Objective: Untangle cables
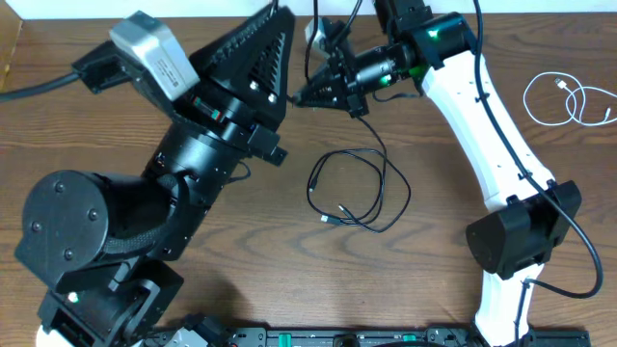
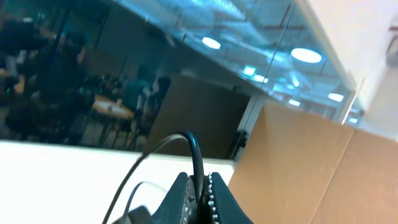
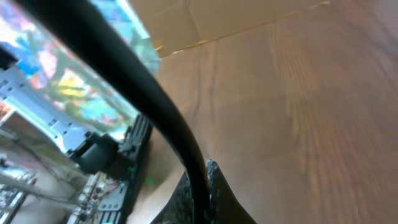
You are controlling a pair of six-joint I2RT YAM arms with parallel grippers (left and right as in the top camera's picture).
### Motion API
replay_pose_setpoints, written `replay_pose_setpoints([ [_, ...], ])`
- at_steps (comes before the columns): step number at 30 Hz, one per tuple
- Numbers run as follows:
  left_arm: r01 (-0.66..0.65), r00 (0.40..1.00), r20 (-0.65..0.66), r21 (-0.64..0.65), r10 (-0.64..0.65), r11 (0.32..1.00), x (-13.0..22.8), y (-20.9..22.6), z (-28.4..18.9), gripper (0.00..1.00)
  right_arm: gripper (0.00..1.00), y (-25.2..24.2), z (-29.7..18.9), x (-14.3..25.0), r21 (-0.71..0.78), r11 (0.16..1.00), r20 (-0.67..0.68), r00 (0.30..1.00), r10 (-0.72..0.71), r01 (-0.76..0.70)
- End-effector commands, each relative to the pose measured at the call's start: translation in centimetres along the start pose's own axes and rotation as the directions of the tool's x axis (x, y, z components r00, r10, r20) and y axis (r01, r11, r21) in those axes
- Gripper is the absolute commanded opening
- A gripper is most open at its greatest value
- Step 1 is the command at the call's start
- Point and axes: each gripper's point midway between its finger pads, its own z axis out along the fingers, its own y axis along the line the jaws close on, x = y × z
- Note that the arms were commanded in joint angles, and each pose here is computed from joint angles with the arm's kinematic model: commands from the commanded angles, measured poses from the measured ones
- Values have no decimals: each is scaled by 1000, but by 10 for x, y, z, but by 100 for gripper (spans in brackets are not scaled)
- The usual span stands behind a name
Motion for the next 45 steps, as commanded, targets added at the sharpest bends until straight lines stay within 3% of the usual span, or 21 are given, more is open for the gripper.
replay_pose_setpoints([
  [1,-6,1000,-19,-99,4,995,0,17,-13,8,1,-52,-34,3,259,912,46,947,318,-319],
  [4,-32,994,-110,-208,9,978,24,40,-18,8,1,-94,-78,3,472,732,194,868,457,-491],
  [6,-57,985,-173,-267,10,962,40,53,-21,8,1,-99,-105,-7,515,668,277,842,463,-537],
  [8,-91,970,-243,-324,10,942,59,68,-23,16,1,-96,-141,-26,541,599,387,807,446,-590],
  [9,-105,963,-269,-344,9,933,67,73,-24,17,1,-89,-164,-41,541,574,447,788,423,-615],
  [11,-138,945,-327,-381,6,914,83,85,-25,32,1,-73,-200,-64,523,545,542,749,381,-655],
  [13,-155,931,-365,-391,1,907,95,90,-24,38,1,-60,-228,-78,507,525,607,716,345,-683],
  [16,-182,907,-421,-406,-7,896,114,98,-20,56,1,-28,-282,-98,465,500,712,644,279,-731],
  [18,-195,894,-448,-412,-12,890,123,102,-18,60,1,-16,-301,-99,445,481,749,608,263,-755],
  [23,-225,863,-505,-424,-23,878,146,112,-11,63,1,-11,-361,-68,486,315,808,557,192,-815],
  [27,-235,851,-525,-427,-28,873,155,116,-7,63,1,-22,-428,-3,574,-93,819,569,75,-813],
  [31,-244,841,-540,-430,-31,869,161,118,-6,63,1,-8,-483,34,545,-348,809,588,-20,-763],
  [34,-250,834,-551,-432,-34,867,165,120,-6,63,1,10,-521,56,479,-428,827,558,-73,-766],
  [40,-254,828,-560,-433,-37,865,170,122,-4,63,1,48,-571,100,345,-505,874,467,-135,-791],
  [45,-257,824,-565,-434,-38,863,173,123,-2,63,1,66,-598,122,284,-557,876,447,-180,-780],
])
